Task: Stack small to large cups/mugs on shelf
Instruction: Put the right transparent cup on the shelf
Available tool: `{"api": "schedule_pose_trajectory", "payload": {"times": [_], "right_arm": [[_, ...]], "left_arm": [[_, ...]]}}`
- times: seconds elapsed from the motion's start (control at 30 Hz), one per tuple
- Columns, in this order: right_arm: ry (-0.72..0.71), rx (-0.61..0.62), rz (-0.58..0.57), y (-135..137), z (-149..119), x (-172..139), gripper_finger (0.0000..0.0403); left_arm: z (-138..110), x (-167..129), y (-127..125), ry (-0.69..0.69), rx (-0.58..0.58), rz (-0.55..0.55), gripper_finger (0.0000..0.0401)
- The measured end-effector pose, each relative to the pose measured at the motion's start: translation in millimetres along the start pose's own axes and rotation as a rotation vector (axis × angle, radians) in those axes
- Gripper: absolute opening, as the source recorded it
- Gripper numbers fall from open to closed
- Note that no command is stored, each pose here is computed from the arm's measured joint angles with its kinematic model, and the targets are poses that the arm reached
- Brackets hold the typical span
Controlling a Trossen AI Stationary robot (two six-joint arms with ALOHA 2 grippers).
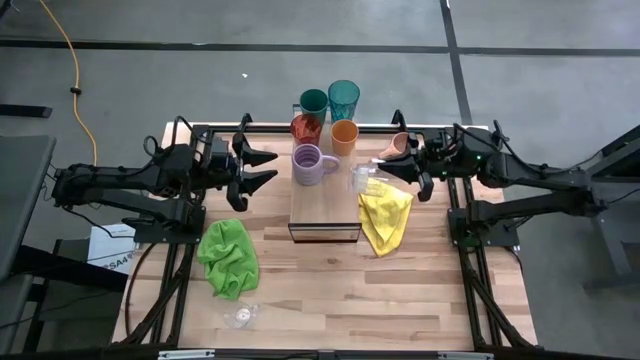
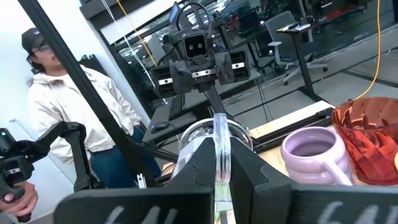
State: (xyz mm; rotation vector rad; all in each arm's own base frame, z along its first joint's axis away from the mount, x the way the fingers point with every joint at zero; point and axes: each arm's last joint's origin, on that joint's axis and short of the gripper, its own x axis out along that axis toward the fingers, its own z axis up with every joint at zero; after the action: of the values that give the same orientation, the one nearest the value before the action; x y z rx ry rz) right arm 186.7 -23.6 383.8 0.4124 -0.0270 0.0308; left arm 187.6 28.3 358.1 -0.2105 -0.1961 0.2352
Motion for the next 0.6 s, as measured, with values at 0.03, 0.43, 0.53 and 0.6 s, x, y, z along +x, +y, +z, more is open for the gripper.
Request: {"api": "schedule_pose_trajectory", "payload": {"times": [0.03, 0.43, 0.53, 0.6], "right_arm": [[0.0, 0.0, 0.0, 0, 0, 0, 0.0], [0.125, 0.098, -0.12, -6, 6, 8, 0.0], [0.288, 0.089, -0.25, -8, 19, 22, 0.0], [0.407, 0.066, -0.318, -9, 27, 34, 0.0]], "left_arm": [[0, 0, 0, -0.001, 0.0, 0.0, 0.021], [0, 0, 0, -0.001, -0.001, 0.0, 0.021], [0, 0, 0, -0.001, -0.001, 0.0, 0.021], [0, 0, 0, -0.001, -0.001, 0.0, 0.021]]}}
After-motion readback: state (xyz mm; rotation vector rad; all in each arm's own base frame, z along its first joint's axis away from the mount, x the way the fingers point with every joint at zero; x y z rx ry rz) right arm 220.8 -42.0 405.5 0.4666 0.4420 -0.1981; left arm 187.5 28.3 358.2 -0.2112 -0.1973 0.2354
